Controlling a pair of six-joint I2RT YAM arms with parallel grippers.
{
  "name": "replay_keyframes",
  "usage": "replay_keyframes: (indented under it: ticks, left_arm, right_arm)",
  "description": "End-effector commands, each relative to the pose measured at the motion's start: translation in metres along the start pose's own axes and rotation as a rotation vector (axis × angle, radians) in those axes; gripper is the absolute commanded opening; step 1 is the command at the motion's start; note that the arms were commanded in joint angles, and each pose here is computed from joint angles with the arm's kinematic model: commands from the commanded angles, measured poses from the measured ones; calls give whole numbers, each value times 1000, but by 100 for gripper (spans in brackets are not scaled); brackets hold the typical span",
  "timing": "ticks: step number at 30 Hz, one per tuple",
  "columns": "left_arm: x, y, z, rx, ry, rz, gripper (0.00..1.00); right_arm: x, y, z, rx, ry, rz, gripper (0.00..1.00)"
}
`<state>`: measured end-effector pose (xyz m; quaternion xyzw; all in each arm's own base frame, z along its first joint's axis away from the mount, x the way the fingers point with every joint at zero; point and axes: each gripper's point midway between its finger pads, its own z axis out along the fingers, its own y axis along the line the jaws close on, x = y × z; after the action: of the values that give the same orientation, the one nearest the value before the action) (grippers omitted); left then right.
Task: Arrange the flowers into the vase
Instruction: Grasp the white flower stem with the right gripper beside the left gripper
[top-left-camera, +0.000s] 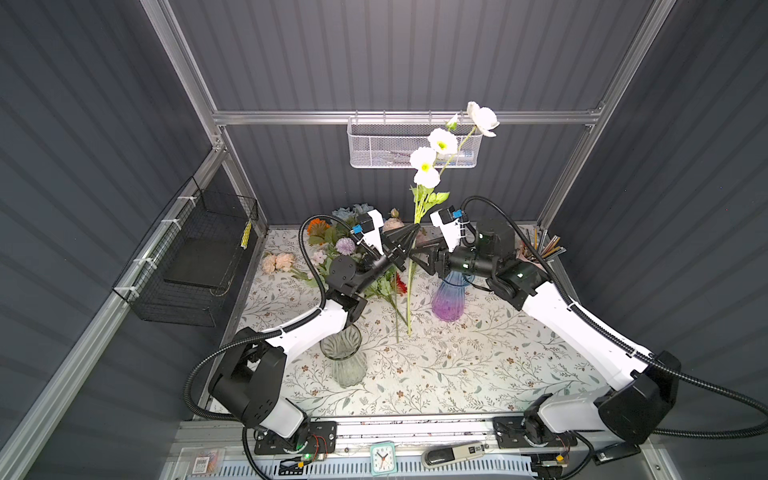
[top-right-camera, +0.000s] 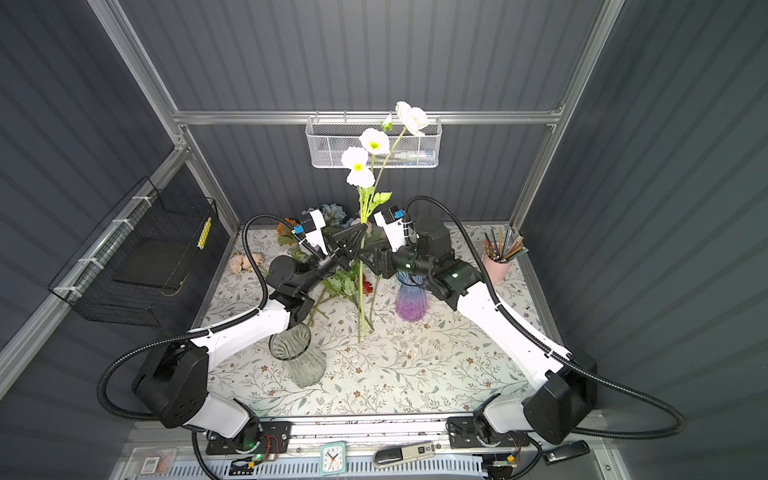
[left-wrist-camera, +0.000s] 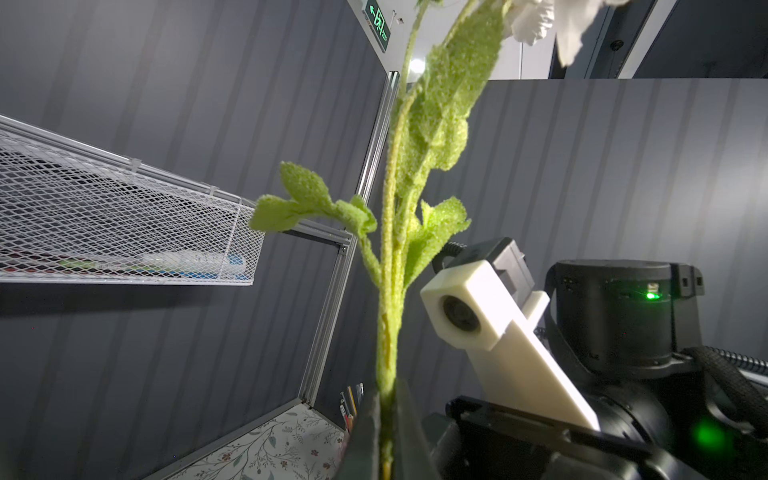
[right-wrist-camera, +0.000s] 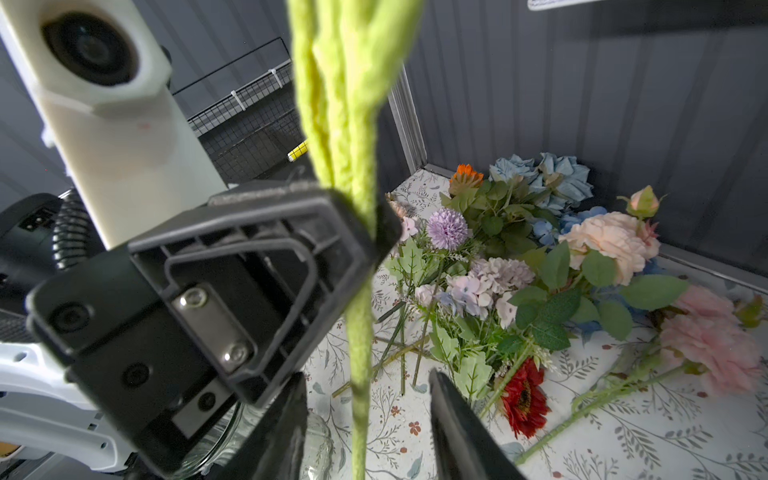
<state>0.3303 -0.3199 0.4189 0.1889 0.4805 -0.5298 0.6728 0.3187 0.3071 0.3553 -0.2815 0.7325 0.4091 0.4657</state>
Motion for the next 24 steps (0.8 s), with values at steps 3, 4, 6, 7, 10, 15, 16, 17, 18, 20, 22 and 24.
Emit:
replay_keyframes:
  ticks: [3,4,6,7,10,15,16,17,18,20,22,24]
  left_arm:
    - [-12,-17,10,91,-41,4,0]
    - [-12,-19,11,105,-42,-9,0]
    - [-11,-20,11,118,-43,-33,0]
    - [-11,-22,12,126,-42,-41,0]
    - [-11,-24,11,131,-41,-54,0]
    - [-11,-17,11,97,-34,-90,88]
    - [-10,-12,11,74,-26,-107,99]
    - [-9,-5,12,57,-12,-127,100]
    - [-9,2,11,47,-4,-153,100]
    - [-10,22,5,30,-11,-219,100]
    - [-15,45,-6,16,-37,-289,100]
    - [-20,67,-19,12,-68,-353,100]
  right_arm:
    - [-7,1,-2,-15,-36,-7,37]
    - [-7,-1,0,-16,-36,-5,32]
    - [-7,-6,5,-15,-36,1,24]
    - [-7,-7,7,-17,-34,3,19]
    - [-6,-8,9,-27,-28,11,4]
    - [-10,-12,-1,-6,-43,16,0]
    - [-12,-13,-5,2,-49,16,0]
    - [-15,-15,-10,12,-57,12,0]
    - [-18,-17,-15,25,-64,10,0]
    - [-27,-22,-27,62,-82,-4,0]
    - [-36,-29,-40,116,-100,-18,0]
    - [-46,-41,-55,188,-119,-30,0]
